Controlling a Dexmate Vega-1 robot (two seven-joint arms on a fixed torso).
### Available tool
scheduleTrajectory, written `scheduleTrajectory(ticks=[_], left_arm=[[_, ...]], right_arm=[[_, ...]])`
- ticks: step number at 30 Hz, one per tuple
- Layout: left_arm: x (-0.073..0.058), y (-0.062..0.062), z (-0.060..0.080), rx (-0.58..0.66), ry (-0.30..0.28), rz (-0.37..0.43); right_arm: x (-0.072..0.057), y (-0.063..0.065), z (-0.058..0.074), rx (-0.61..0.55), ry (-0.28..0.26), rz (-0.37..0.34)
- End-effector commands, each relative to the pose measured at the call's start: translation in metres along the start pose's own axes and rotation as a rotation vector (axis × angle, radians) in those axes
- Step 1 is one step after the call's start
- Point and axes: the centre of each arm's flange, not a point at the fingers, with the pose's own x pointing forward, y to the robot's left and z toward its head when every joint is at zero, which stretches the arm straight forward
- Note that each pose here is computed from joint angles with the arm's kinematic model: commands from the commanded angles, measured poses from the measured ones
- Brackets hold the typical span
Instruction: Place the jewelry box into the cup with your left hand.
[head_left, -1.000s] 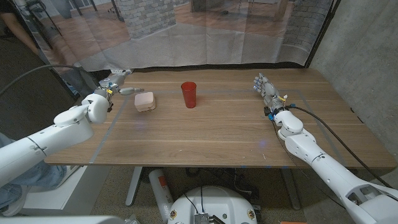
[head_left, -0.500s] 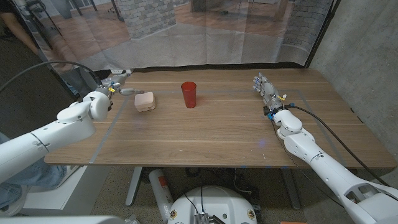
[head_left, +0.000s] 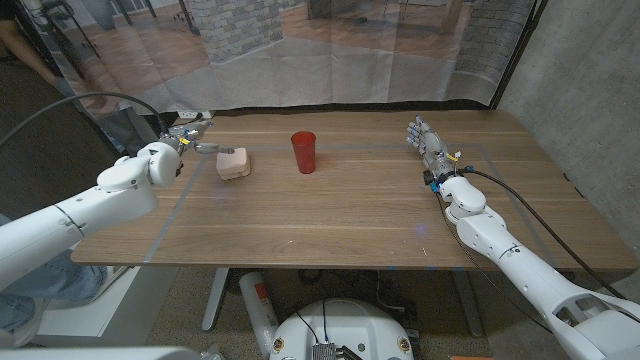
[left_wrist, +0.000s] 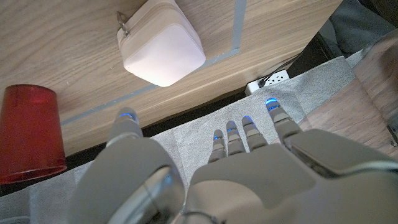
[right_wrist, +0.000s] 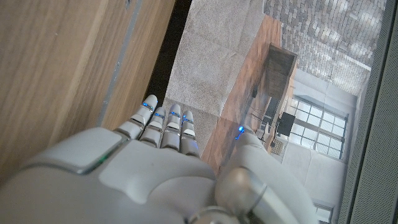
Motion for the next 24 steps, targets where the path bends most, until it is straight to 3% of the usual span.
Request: scheduleTrajectory(ticks=[1,24], left_arm=[[0.009,-0.002,0.005,0.018,0.004,-0.050],[0.025,-0.011,0.011,0.066,0.006,-0.122]], right_arm=[[-0.002,0.000,0.000,0.001,-0.003,-0.004],[0.001,0.003,0.004,-0.003,-0.010,-0.005]])
